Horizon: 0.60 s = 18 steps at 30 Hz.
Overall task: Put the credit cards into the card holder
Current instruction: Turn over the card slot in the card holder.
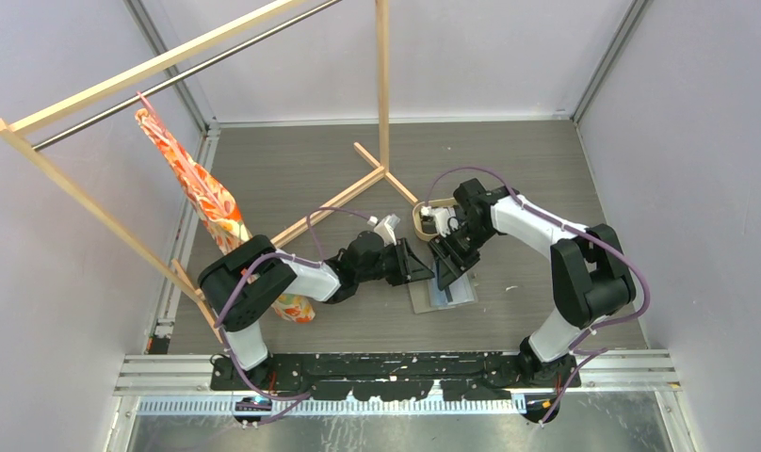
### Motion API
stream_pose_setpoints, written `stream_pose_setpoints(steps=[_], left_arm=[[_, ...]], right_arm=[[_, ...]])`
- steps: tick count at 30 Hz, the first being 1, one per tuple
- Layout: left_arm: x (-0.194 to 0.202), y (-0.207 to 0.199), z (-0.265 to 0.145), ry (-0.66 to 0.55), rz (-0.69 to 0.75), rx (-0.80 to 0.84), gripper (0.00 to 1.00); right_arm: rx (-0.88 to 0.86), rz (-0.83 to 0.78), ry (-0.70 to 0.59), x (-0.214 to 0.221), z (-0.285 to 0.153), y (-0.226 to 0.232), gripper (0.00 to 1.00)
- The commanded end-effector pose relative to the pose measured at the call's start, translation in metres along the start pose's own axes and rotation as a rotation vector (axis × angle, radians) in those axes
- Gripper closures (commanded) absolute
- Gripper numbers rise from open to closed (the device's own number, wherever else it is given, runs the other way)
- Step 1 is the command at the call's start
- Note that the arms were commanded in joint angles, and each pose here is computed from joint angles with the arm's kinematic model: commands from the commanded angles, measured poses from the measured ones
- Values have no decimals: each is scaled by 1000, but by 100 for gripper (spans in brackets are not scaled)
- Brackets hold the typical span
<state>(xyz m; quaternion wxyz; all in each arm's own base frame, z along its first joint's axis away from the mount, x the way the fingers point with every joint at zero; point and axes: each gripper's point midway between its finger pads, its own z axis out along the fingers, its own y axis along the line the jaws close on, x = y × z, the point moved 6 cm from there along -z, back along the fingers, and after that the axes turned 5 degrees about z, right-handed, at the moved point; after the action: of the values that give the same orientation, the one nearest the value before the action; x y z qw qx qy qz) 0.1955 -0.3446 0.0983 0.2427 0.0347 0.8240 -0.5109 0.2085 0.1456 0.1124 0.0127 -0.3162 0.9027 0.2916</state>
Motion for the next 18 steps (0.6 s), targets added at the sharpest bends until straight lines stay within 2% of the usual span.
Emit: stream_pose_setpoints(steps=[1,18], left_arm=[[-7,-6,-5,-36,39,14,73],[-4,-3,3,0,40,19,73]], right_arm=[[-36,-14,-35,-9,-8,5,40],[-91,31,-65,-12,-9,7,43]])
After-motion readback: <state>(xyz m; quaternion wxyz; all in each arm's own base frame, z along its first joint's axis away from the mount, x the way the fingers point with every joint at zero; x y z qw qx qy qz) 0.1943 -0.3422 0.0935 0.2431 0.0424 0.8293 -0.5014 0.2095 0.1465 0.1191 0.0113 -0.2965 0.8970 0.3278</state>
